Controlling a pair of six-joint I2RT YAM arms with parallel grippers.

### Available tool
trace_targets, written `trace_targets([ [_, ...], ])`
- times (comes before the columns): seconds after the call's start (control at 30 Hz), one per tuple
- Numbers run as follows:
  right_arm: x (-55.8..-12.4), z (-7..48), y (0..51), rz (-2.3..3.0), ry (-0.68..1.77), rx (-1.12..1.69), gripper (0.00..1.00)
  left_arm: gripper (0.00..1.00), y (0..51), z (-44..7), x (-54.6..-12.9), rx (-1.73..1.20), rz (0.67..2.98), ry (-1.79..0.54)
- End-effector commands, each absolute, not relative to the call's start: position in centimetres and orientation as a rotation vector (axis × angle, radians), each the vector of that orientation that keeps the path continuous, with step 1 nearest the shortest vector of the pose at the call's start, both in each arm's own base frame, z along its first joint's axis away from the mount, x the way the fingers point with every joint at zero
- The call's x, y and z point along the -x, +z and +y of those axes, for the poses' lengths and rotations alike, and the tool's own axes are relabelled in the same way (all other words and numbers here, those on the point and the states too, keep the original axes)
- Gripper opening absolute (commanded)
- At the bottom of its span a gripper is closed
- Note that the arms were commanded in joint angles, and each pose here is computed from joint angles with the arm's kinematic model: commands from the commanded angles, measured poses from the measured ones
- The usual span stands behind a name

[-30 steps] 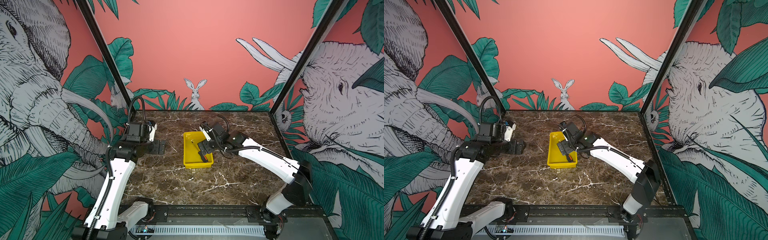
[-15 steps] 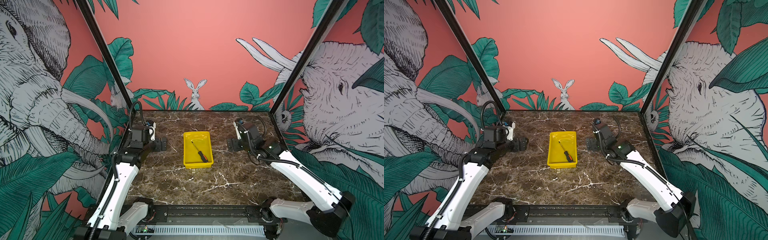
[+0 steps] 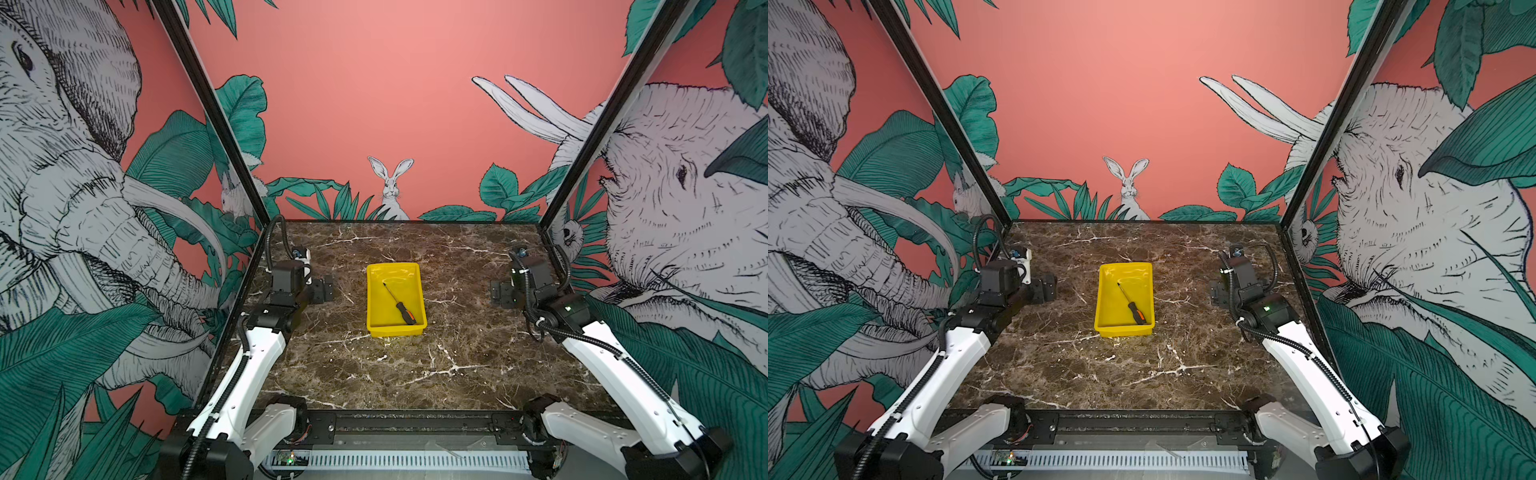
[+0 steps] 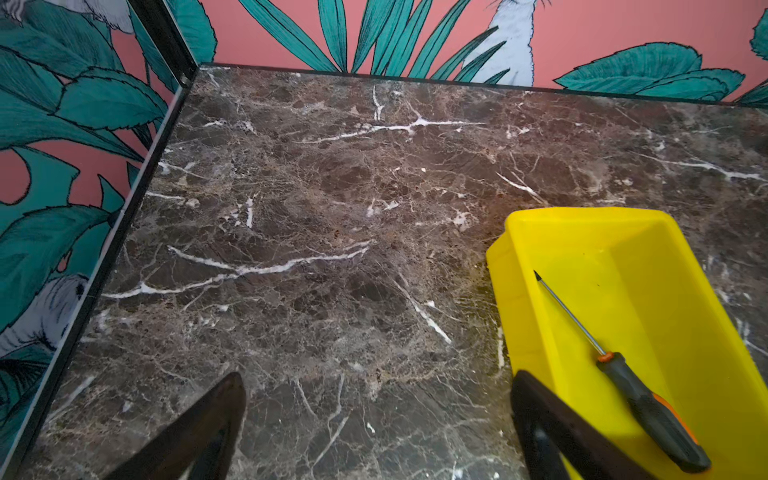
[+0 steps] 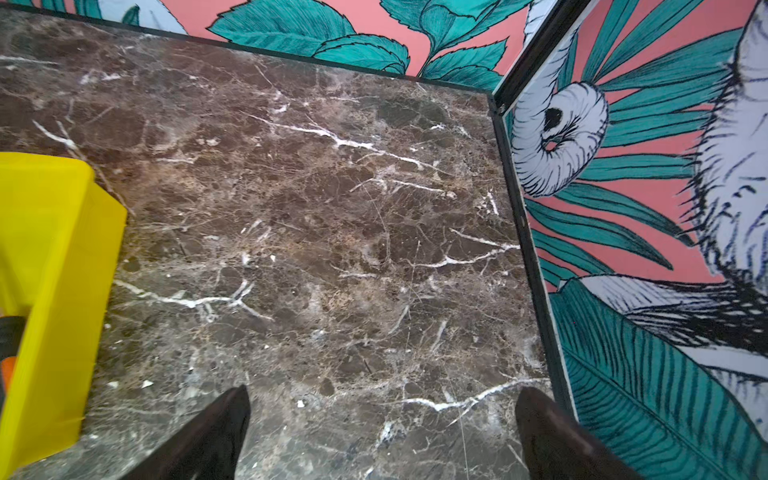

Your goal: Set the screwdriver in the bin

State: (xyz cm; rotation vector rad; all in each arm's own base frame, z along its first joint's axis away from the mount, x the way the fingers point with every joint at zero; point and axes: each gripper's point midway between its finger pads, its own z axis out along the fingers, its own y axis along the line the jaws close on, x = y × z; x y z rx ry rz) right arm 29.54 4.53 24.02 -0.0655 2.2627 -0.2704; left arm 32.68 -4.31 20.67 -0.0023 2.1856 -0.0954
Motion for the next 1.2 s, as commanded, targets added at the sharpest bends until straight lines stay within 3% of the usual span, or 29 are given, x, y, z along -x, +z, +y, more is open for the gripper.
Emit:
trace_targets([
  [0.0, -30.7, 3.9, 23.9, 2.178, -0.363, 0.122, 0.99, 1.00, 22.7, -3.2, -33.6, 0.027, 2.057, -0.027],
  [0.53, -33.6, 5.4, 20.6, 2.051, -0.372, 0.276, 0.99, 1.00, 20.2, -3.0, -35.4, -0.082, 1.956, 0.080],
  [1.17, -36.1, 3.9, 17.4, 2.013, -0.249, 0.197, 0.99, 1.00, 18.9, -1.9, -37.2, -0.137, 1.816, 0.240],
])
